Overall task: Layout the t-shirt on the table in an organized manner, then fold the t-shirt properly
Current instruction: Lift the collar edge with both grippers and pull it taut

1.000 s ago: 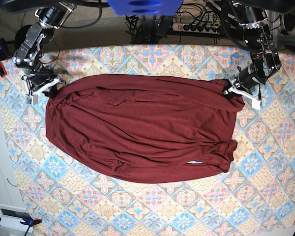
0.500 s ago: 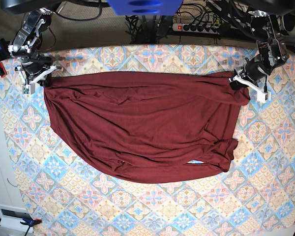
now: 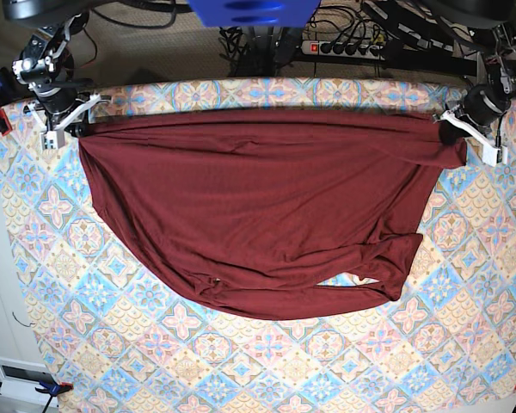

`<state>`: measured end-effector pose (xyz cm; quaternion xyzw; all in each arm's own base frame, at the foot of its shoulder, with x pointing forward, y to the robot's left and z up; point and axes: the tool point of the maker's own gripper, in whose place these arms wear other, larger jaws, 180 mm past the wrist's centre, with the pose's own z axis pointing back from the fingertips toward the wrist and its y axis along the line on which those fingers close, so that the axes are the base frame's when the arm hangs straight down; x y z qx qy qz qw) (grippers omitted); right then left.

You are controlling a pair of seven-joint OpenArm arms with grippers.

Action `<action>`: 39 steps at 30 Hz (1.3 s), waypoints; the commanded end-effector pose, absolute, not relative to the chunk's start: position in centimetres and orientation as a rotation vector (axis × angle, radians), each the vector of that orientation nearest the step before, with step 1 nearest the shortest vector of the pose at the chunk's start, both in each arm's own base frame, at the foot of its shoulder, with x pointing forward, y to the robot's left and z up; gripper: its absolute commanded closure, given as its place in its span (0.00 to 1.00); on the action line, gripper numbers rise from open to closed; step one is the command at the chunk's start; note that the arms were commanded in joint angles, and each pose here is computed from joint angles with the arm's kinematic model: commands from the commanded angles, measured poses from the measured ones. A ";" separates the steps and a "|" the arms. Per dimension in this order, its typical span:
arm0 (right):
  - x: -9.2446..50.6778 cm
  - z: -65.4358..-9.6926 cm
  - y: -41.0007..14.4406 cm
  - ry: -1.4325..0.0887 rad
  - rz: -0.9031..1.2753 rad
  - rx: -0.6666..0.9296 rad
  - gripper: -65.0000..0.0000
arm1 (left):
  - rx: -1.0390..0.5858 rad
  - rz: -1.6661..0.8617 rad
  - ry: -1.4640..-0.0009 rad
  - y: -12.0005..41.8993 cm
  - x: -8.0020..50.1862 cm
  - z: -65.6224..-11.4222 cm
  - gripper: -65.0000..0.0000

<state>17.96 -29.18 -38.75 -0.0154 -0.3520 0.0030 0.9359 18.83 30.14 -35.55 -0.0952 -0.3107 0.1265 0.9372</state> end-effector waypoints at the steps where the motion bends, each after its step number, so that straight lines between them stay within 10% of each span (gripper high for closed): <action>1: 18.5 -37.3 -30.4 -0.765 0.006 -0.070 0.99 | -0.156 0.262 -0.684 31.5 19.4 -34.2 1.00; 39: 25.1 -36.6 -32.3 -0.841 -0.043 -0.113 0.99 | -0.375 0.505 -0.833 30.1 28.6 -35.4 1.00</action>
